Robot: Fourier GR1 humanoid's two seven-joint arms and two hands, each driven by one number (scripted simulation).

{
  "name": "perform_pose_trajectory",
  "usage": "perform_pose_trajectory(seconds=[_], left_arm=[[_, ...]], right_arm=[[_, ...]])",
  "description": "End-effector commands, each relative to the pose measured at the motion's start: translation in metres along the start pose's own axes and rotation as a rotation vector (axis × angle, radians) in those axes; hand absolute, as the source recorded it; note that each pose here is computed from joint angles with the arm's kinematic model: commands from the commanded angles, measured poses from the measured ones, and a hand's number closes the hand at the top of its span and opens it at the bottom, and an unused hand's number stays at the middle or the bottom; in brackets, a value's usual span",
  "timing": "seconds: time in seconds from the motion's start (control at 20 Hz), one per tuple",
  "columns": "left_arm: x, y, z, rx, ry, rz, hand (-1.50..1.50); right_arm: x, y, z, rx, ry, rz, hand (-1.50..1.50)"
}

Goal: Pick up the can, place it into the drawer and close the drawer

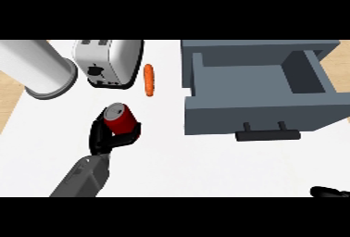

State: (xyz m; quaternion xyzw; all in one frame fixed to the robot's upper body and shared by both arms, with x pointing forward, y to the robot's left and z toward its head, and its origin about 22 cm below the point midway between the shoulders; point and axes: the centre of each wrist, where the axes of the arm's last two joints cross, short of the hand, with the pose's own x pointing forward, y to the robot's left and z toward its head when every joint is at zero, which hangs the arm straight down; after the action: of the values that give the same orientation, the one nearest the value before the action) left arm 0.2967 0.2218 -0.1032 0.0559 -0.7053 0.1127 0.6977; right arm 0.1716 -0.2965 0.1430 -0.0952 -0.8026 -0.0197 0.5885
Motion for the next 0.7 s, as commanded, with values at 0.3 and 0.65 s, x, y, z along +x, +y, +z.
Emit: perform_pose_trajectory(seconds=[0.3,0.65], left_arm=[[0.036,-0.035,-0.047,-0.230,-0.041,0.062,1.50],[0.105,-0.087,-0.075,-0.332,-0.106,-0.022,1.50]], right_arm=[[0.006,-0.008,0.002,-0.039,-0.023,0.027,-1.50],[0.000,-0.018,-0.003,-0.033,-0.017,0.038,-1.50]])
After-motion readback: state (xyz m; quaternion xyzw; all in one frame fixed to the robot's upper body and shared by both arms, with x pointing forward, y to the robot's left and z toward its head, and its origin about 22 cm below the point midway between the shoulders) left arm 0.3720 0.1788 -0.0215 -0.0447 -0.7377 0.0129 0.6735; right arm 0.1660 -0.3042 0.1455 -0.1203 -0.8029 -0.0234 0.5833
